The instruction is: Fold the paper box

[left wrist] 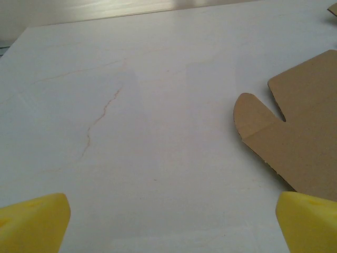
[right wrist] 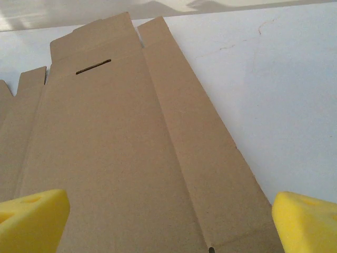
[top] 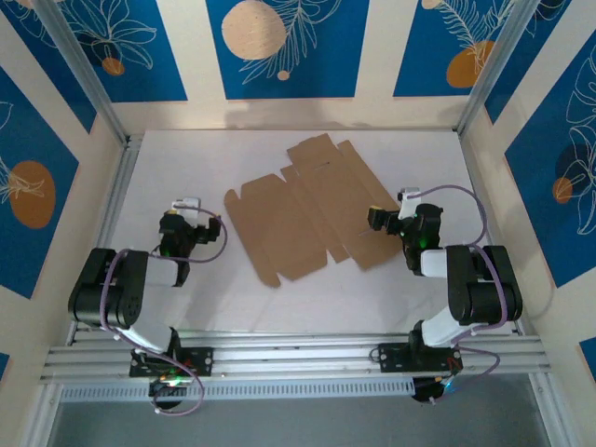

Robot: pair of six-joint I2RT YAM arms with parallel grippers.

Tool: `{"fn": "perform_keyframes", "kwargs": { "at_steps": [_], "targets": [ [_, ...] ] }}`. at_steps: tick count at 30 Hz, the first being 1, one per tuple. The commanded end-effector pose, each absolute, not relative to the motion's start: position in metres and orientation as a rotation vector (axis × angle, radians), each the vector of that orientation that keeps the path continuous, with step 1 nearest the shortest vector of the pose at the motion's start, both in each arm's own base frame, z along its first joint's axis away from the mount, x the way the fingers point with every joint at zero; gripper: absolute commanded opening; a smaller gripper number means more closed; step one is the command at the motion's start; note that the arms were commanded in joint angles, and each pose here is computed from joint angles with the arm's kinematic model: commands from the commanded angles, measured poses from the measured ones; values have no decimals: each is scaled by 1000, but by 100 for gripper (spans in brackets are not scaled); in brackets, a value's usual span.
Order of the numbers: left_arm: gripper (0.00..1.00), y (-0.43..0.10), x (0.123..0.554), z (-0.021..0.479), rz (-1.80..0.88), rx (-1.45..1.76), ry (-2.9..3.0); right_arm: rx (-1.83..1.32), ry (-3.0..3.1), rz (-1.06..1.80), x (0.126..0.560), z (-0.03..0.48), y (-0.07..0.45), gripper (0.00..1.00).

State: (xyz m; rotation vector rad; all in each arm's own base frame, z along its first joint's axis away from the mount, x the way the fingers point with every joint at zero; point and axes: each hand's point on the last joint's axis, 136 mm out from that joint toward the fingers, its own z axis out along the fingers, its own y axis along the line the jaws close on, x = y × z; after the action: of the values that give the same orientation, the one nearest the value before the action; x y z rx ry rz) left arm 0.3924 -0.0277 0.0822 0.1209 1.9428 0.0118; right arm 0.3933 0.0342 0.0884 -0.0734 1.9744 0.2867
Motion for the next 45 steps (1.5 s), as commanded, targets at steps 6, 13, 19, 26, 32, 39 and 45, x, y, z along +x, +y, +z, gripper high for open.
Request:
{"fn": "perform_keyframes", "kwargs": {
  "at_steps": [6,13,19,26,32,39,45],
  "targets": [
    [100,-28,397,91,8,142,1909,-89,1957,276,396,94,36,99],
    [100,-27,397,90,5,141,1915,-87,1958,276,396,94,35,99],
    [100,-28,397,91,5,141,1913,-87,1957,278,396,95,35,99],
    [100,-27,397,90,3,140,1915,-84,1959,294,396,94,35,99],
    [100,-13,390,128,108,59,1891,-69,1931,286,396,102,35,99],
    [100,-81,376,284,-56,91,1597,-172,1836,172,390,238,82,99],
    [100,-149,337,314,-332,171,1886,-17,1904,428,347,344,118,99]
  ]
}}
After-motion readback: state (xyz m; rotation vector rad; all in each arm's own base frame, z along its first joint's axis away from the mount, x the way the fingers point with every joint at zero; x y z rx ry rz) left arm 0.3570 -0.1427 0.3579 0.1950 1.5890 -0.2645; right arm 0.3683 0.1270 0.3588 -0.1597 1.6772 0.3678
